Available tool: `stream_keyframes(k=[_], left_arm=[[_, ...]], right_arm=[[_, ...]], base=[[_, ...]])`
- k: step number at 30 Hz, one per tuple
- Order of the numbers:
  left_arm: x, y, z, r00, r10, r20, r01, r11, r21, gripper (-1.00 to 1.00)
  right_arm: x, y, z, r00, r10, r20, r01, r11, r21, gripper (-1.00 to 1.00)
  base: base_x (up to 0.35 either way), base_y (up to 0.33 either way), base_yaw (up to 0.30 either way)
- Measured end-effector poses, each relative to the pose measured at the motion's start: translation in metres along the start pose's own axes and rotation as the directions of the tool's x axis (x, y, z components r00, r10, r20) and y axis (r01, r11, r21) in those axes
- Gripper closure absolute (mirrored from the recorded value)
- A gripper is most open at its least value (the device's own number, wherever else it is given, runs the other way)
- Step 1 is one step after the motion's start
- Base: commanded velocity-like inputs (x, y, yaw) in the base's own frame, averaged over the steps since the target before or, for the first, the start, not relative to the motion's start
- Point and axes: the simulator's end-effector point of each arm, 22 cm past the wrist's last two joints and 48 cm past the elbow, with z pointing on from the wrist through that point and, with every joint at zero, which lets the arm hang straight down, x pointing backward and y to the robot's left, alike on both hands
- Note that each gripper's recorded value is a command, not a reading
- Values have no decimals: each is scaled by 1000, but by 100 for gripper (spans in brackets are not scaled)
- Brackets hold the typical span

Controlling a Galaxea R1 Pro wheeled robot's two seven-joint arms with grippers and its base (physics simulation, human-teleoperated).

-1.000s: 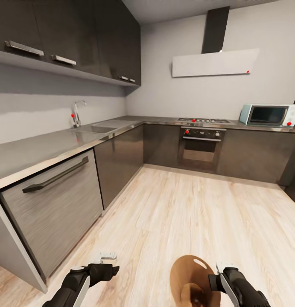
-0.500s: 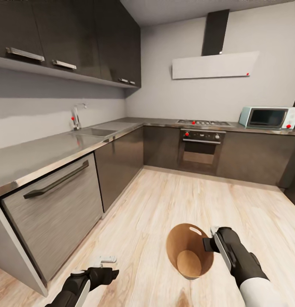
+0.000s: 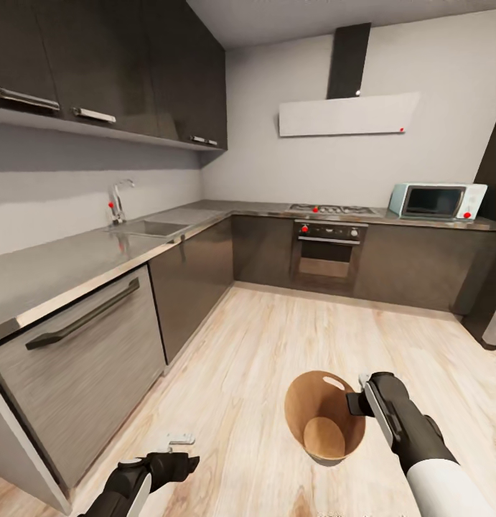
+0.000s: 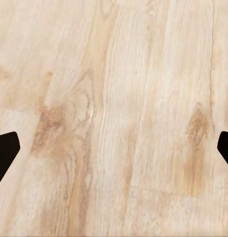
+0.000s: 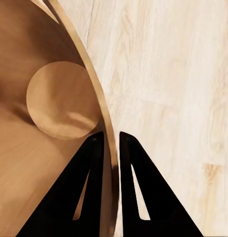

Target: Put the three can of soda from the living room inside the tash can in the kitchen.

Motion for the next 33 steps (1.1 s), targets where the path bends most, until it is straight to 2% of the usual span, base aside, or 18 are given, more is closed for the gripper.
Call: stream_keyframes(k=[14,20,33], left_arm=[[-20,-5,-20,1000,-3,1,3,1000,4,-100],[-29,-7,-28,1000,-2,1,2,1000,4,-100],[-46,-11,-46,1000,2,1,-2,1000,2,-100]], right_arm=[[-17,-2,-23,1000,7,-1,-7,1000,-10,100],[-24,-14,-32,1000,4,-1,-4,1000,8,100],[-37,-13,-53,1000,15,-2,-15,1000,-12,100]], base=[[0,0,-281],[0,0,-286],[0,0,-286]])
